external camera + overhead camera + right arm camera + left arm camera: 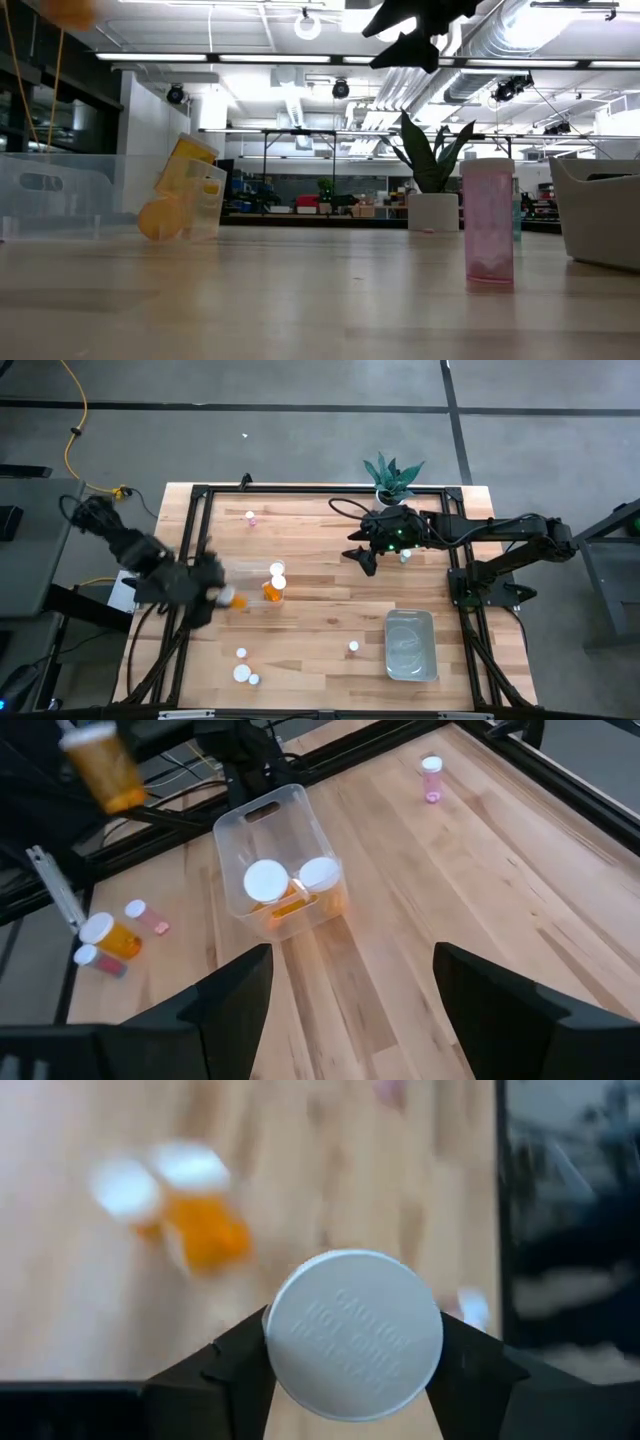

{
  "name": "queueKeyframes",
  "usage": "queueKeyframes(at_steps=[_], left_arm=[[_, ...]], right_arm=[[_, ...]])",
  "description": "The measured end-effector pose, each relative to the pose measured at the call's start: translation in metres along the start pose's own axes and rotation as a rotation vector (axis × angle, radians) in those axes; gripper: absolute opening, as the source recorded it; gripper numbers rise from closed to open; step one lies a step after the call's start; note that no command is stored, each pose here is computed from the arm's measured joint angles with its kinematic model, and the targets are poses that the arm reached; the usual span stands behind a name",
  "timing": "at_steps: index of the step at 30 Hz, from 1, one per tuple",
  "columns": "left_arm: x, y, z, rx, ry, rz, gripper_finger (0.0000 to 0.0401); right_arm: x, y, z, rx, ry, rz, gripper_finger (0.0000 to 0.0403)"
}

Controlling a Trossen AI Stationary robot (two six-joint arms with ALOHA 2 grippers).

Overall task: Pick and place medicine bottles into bin by pill shape (circle, oval)
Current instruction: Put the large orange pill bottle into the transparent bin

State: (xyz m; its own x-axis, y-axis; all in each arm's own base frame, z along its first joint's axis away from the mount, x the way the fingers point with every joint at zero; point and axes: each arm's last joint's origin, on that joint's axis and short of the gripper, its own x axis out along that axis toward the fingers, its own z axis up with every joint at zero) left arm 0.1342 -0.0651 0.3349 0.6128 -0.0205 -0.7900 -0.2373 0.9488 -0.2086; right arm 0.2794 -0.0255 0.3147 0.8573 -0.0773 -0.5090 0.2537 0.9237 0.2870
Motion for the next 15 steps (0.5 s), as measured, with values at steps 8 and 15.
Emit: queueKeyframes(at_steps=[8,15], left_arm=[[0.018,0.034,0.075,0.114,-0.066,0.120,0.0202],[0.060,0.061,0.136,0.269,-0.114,0.137,0.0212]], right_arm=[[0.002,0.005,0.009,-0.047,-0.080,0.085,0.0268],[0.018,0.014,0.011,-0.132,-0.136,0.144,0.0268]])
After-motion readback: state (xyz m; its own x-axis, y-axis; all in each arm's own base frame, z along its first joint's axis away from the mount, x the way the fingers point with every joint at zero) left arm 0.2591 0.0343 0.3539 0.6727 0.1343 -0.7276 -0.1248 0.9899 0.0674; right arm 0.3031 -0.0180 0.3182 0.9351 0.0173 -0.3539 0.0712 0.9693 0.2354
